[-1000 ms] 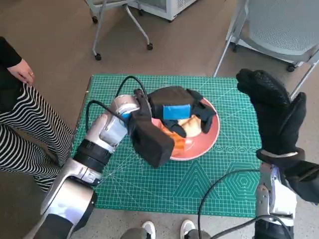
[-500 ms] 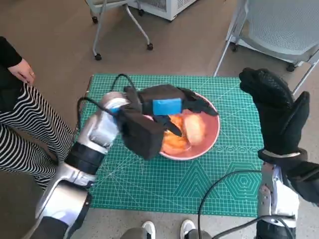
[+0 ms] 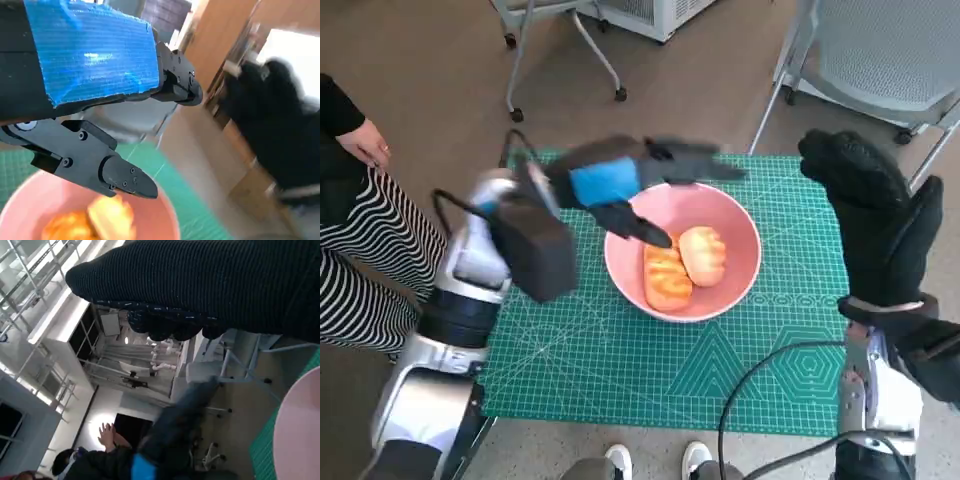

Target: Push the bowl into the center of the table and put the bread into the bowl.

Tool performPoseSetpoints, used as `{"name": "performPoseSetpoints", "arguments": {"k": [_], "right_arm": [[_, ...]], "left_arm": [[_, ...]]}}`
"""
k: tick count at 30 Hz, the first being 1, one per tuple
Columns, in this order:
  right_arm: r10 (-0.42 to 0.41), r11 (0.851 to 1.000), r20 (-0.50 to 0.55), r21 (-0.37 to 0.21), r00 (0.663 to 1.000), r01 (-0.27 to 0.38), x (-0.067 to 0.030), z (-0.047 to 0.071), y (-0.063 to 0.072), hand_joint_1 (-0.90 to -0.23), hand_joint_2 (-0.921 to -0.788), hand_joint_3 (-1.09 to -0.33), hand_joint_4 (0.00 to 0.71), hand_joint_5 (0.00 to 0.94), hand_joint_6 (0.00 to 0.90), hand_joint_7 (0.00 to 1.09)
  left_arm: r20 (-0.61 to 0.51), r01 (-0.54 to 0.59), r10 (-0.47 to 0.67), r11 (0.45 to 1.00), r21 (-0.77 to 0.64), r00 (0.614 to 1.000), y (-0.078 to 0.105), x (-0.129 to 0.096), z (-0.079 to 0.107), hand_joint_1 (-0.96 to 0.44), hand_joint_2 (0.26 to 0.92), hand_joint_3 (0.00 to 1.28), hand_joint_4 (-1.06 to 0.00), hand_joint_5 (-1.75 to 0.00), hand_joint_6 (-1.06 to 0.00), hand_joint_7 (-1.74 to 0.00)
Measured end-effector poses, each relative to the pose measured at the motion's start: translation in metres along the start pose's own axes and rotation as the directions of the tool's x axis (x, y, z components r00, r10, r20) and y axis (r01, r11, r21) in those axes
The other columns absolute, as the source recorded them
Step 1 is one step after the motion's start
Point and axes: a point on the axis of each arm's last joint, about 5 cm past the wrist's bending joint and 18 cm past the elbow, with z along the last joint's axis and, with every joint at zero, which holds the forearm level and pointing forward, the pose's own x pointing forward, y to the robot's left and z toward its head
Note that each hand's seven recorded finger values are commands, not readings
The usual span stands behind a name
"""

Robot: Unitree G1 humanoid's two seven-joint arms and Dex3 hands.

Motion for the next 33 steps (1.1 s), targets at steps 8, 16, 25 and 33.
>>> {"name": "performPoseSetpoints", "arguments": {"k": [8,16,25,33], "right_arm": [[0.019,1.000,0.024,-0.003,1.000,-0.018,0.0084,0.005,0.002,-0.701,-0.921,-0.685,0.196,0.002,0.090,0.56],[0.042,0.999,0.068,-0.002,0.997,-0.042,0.0216,0.010,0.006,-0.703,-0.921,-0.653,0.214,0.010,0.122,0.57],[0.050,0.999,0.083,0.011,0.995,-0.051,0.0301,0.009,0.009,-0.698,-0.921,-0.630,0.217,0.009,0.125,0.57],[0.056,0.998,0.084,0.009,0.995,-0.057,0.0348,0.008,0.011,-0.705,-0.921,-0.631,0.210,0.004,0.106,0.56]], "left_arm": [[0.098,-0.177,0.202,0.960,-0.215,0.975,0.001,-0.016,-0.010,-0.48,0.920,0.10,-0.24,0.00,-0.32,-0.13],[0.089,-0.297,0.385,0.820,-0.489,0.919,-0.021,-0.021,-0.013,-0.58,0.921,0.25,-0.21,0.00,-0.02,-0.64],[0.035,-0.391,0.526,0.673,-0.628,0.850,-0.038,-0.023,-0.005,-0.61,0.921,0.29,-0.18,0.00,0.00,-0.65],[-0.015,-0.429,0.555,0.625,-0.652,0.832,-0.051,-0.027,-0.009,-0.63,0.921,0.27,-0.18,-0.01,0.00,-0.63]]}}
